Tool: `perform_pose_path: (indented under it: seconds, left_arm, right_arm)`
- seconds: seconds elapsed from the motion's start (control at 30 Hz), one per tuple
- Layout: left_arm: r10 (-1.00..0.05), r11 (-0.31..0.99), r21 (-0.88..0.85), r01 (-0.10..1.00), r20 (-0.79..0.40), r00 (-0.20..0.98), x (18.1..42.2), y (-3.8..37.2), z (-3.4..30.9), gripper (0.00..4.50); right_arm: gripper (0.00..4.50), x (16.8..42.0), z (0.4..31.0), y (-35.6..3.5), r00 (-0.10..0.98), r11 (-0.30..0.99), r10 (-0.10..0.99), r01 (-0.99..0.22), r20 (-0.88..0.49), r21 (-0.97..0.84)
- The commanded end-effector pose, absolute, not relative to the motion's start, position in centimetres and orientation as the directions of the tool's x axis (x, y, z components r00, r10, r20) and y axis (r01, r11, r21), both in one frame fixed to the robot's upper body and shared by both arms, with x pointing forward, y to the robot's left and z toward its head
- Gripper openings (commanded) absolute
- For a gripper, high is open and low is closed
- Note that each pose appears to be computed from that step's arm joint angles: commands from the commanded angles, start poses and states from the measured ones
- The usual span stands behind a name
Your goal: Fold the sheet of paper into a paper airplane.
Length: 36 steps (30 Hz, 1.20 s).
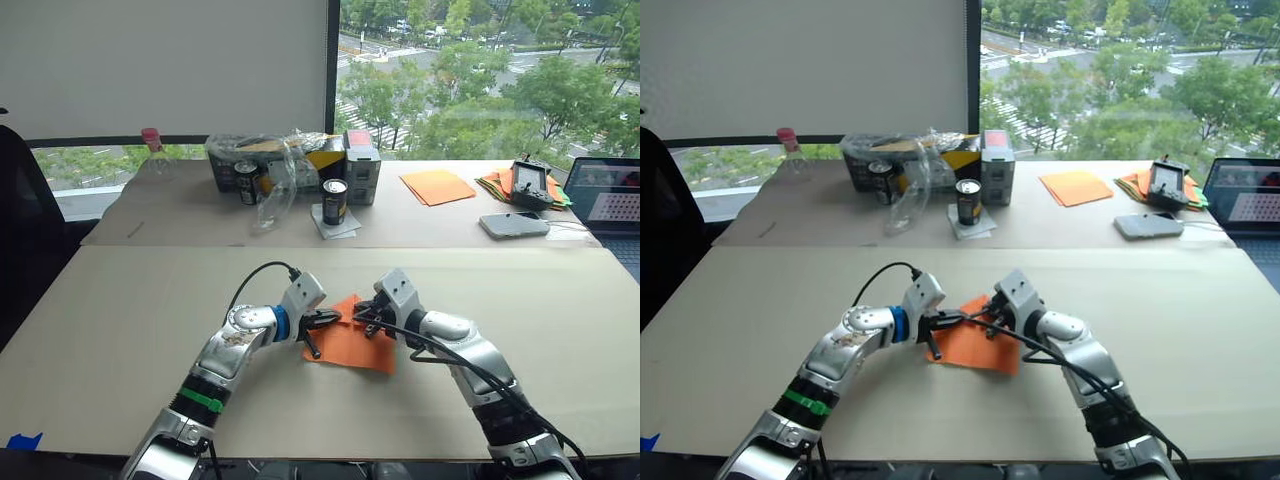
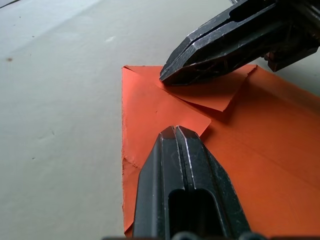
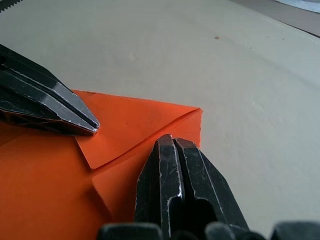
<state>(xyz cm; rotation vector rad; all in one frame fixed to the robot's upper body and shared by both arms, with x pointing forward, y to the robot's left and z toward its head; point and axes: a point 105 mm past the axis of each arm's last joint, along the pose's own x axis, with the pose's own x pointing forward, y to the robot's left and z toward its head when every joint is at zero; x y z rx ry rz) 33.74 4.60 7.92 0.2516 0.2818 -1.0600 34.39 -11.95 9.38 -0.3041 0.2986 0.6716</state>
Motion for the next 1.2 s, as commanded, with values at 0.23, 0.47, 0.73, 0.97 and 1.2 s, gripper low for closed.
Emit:
perform_pose_path:
  seconds: [0.23,0.47,0.73,0.97,1.2]
  left_arm:
    - [-0.814,0.449,0.075,0.89,-0.376,0.443,33.8,4.5,7.1,0.02]
    - [-0.822,0.435,0.071,0.897,-0.375,0.429,33.8,3.9,7.0,0.02]
    - [-0.804,0.5,0.057,0.864,-0.342,0.487,34.6,4.0,7.0,0.02]
    - [-0.761,0.644,-0.132,0.753,-0.205,0.615,36.7,4.9,9.4,0.02]
    - [-0.857,0.516,-0.231,0.825,-0.12,0.502,34.7,2.2,10.9,0.02]
  right_arm:
    - [0.0,31.4,11.7,-16.1,0.779,0.766,0.479,-0.597,-0.405,-0.24]
    - [0.0,29.8,9.4,-15.7,0.724,0.762,0.515,-0.632,-0.459,-0.142]
    - [0.0,29.7,9.4,-13.7,0.692,0.748,0.611,-0.663,-0.383,-0.004]
    - [0.0,30.5,9.2,-14.6,0.723,0.783,0.57,-0.622,-0.391,-0.008]
    - [0.0,31.1,9.0,-14.3,0.729,0.791,0.562,-0.612,-0.391,-0.005]
